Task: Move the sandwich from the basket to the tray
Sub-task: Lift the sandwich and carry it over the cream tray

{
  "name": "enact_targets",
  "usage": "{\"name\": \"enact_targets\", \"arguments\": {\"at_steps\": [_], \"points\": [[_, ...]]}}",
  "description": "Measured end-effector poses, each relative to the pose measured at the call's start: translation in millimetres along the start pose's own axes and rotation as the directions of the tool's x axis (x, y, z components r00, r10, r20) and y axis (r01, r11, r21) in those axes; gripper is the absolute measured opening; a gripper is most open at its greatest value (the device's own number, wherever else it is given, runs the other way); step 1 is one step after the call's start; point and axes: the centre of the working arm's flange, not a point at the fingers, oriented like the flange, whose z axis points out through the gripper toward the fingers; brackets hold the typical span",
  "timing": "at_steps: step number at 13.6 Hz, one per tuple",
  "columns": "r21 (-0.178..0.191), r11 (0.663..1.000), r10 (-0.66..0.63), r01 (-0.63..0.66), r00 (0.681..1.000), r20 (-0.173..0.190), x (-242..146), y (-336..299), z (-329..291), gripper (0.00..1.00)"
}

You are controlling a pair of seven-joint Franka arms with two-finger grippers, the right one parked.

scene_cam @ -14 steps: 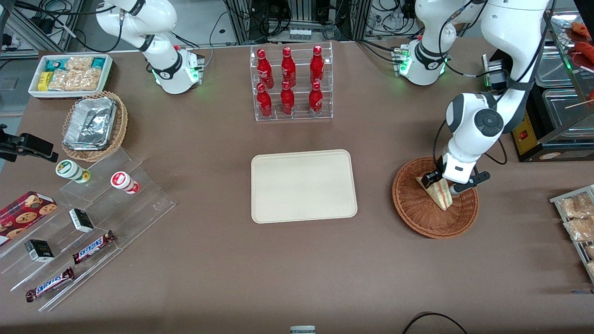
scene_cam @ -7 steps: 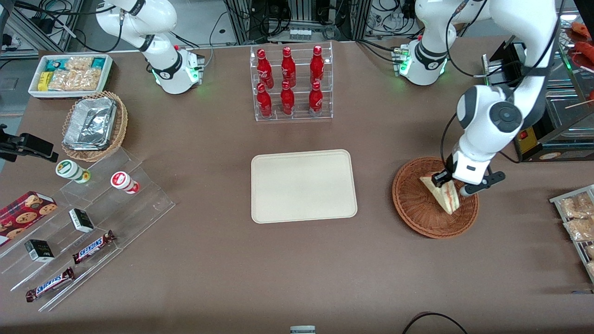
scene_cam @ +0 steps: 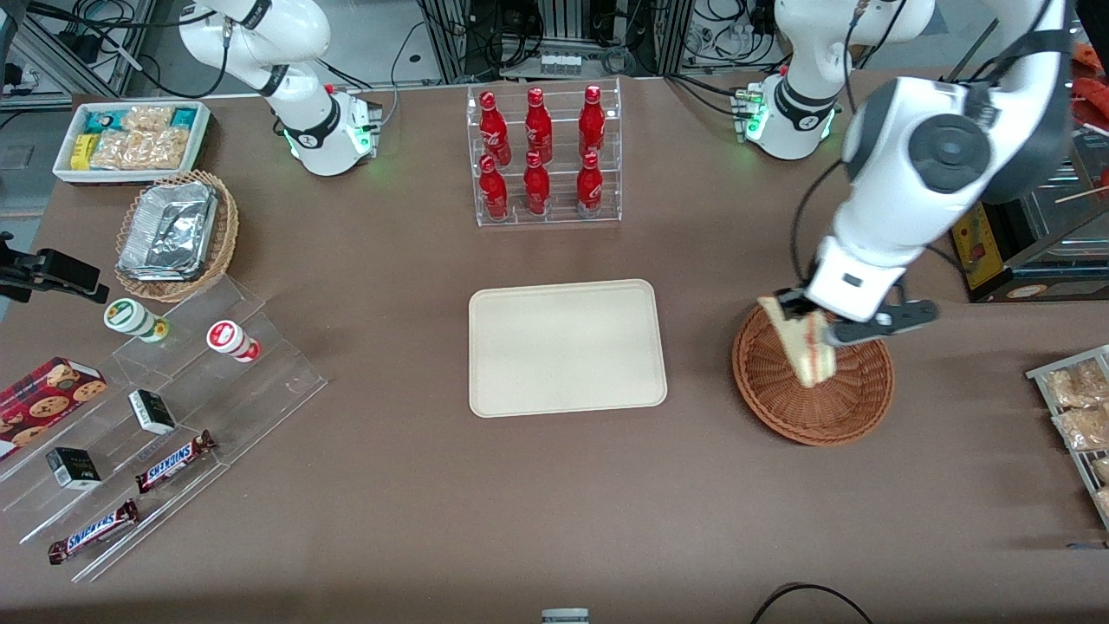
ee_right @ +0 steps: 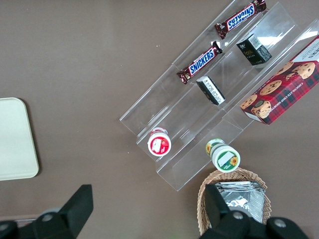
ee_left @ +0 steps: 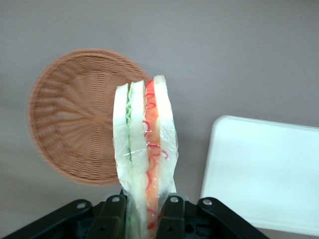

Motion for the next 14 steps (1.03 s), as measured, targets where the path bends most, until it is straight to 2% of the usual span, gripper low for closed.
{"name": "enact_targets", "arguments": {"at_steps": [4,7,9,14], "points": [[-0.004,0.991,0.133,-0.133,0.991,0.027,-44,102,23,0.19],[0.002,0.982,0.191,-0.191,0.980,0.064,-71,169,64,0.19],[-0.007,0.972,0.234,-0.234,0.969,0.073,-85,207,95,0.19],[-0.046,0.956,0.291,-0.289,0.955,0.058,-115,270,171,0.19]]}}
